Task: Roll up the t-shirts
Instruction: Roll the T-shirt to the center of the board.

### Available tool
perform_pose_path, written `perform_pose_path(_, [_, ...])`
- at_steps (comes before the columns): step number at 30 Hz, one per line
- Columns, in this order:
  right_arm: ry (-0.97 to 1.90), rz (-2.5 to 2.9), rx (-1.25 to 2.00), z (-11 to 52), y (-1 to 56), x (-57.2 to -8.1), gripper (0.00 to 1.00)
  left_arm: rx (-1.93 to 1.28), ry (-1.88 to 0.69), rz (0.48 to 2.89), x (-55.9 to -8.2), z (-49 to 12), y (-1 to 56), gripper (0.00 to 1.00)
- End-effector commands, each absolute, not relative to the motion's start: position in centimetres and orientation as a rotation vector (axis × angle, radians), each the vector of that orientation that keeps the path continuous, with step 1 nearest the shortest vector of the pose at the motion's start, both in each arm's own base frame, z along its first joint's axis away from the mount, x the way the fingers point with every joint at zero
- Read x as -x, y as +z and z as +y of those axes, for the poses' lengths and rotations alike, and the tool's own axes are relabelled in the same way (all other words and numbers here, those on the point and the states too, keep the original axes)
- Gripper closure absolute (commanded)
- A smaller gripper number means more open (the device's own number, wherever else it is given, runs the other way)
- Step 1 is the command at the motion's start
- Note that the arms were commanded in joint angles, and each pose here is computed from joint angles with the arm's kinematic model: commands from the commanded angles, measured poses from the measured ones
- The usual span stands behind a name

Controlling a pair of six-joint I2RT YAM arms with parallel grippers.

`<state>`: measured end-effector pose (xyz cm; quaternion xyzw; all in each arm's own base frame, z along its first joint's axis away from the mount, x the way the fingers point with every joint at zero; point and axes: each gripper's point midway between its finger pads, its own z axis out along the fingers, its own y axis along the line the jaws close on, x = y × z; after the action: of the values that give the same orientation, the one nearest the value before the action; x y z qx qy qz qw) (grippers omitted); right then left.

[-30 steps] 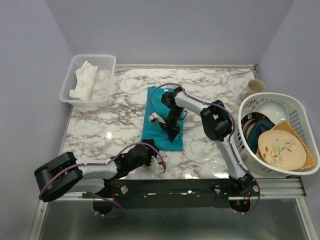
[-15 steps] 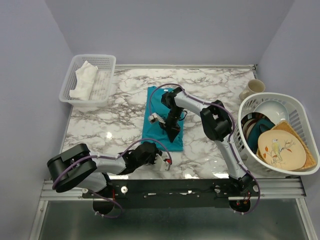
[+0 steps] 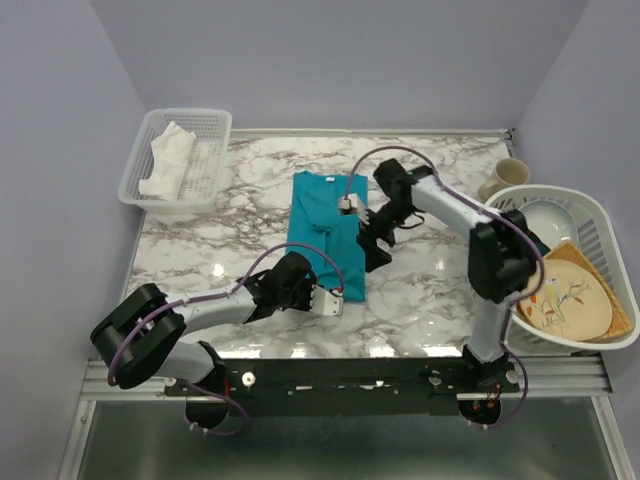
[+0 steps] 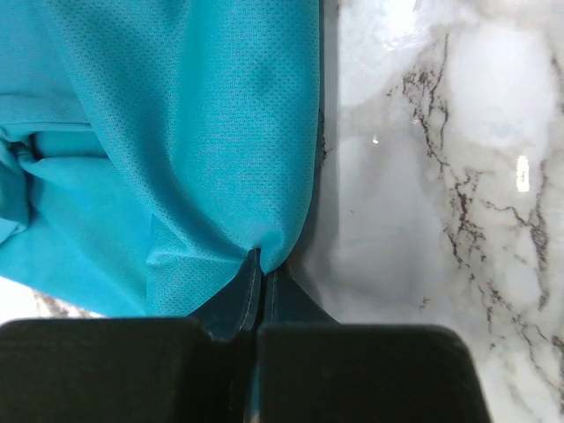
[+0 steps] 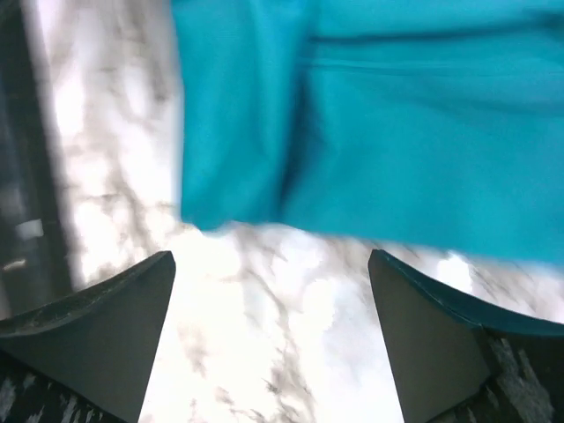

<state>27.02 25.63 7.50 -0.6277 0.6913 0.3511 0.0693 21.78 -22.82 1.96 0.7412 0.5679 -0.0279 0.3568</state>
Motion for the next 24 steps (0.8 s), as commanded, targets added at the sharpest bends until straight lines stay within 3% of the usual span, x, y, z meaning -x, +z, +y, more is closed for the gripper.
perform_pose_path(1, [0.662,1.81,1.677,23.6,10.3,-29.0,0.0,-1.999,-0.394,1.644,-16.8,-21.3,0.0,1.0])
perform_pose_path(3, [0.522,1.521,1.631,24.0,14.7,-29.2,0.0,-1.997,-0.49,1.657,-16.0,-21.6,0.4,1.0])
perform_pose_path(4, [0.534,1.525,1.646,23.3,12.1,-27.0,0.01,-1.979,-0.522,1.65,-16.4,-22.2,1.1,1.0])
perform_pose_path(8, [0.523,1.31,1.755,25.5,12.4,-23.0,0.01,-1.919,-0.689,1.726,-16.2,-22.8,2.3,1.0])
perform_pose_path(12, [0.562,1.256,1.779,27.5,12.1,-20.9,0.0,-1.906,-0.838,1.768,-15.6,-23.5,3.2,1.0])
perform_pose_path(24, [0.686,1.33,1.912,29.8,8.3,-17.1,0.01,-1.827,-0.949,1.8,-17.9,-23.5,5.1,1.0])
